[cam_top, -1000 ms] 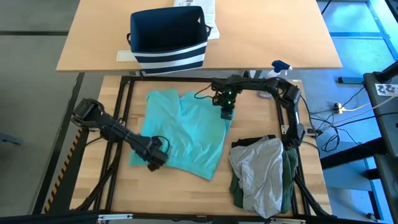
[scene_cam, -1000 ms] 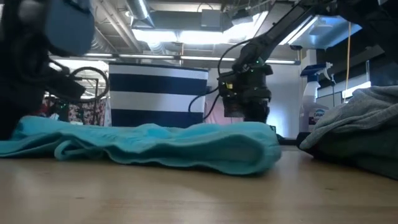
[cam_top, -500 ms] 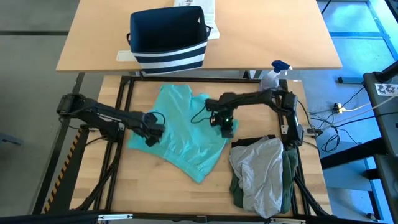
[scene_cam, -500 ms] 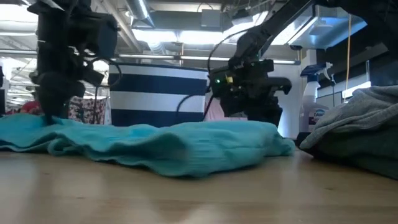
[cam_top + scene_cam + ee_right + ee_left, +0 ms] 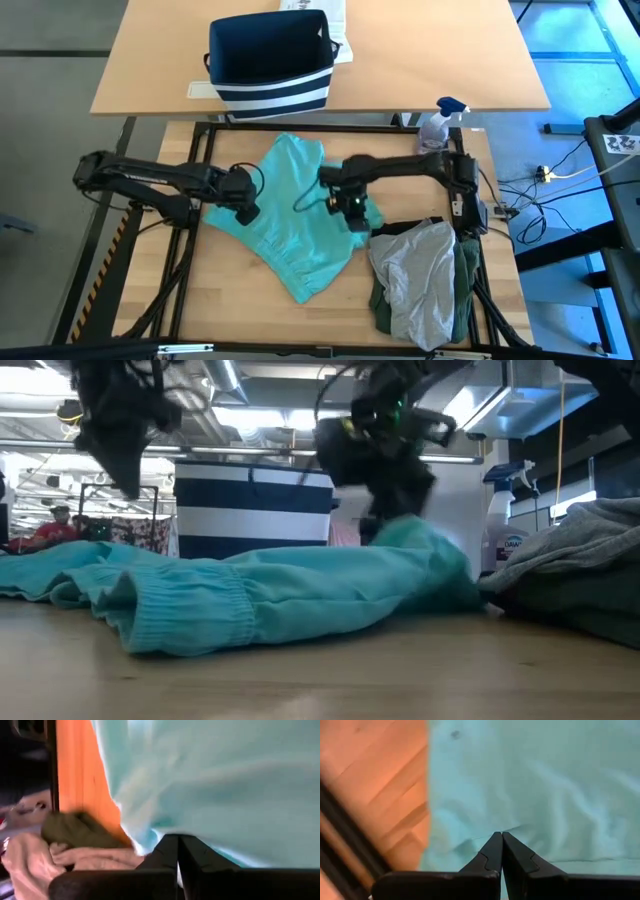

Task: Fold Laundry from Bin
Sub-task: Fold the blue shorts

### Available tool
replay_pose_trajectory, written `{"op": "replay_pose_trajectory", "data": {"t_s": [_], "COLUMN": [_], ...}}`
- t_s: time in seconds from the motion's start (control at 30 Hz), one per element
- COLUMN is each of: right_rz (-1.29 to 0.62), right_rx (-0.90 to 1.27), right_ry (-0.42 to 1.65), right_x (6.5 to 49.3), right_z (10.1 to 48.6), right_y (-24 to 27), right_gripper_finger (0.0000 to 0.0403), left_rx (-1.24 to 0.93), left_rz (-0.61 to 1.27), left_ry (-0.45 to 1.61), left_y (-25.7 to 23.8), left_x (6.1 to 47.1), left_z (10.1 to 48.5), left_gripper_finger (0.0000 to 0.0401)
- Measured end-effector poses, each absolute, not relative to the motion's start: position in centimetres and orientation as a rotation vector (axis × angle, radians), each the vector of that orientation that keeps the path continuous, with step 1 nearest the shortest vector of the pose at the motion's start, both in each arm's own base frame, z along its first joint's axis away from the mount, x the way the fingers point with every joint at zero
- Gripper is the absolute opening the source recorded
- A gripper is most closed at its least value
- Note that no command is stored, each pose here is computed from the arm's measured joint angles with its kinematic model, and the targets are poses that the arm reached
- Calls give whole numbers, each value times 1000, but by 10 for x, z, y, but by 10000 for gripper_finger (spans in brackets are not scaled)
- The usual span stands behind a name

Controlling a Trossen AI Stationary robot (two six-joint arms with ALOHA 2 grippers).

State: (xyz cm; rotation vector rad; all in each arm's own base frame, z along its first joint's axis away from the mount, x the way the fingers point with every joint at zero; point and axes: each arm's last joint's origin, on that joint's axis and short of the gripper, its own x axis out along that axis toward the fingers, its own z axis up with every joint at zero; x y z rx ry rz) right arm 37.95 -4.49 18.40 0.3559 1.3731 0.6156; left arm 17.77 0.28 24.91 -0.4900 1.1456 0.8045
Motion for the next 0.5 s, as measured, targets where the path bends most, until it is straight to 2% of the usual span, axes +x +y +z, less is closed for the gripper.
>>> {"op": "replay_pose_trajectory", "data": {"t_s": [0.27, 0.5], "right_rz": [460, 298], "right_rx": [264, 303], "right_ry": [1116, 1099], "right_x": [399, 385], "right_z": [243, 251], "right_y": [-108, -159], "right_gripper_finger": [3, 3], "left_rx": [-512, -515], "left_rz": [574, 429], "left_ry": [927, 876], "left_y": [-33, -71], "left_x": [217, 261], "left_z": [258, 229], "left_gripper_finger": [0, 0]}}
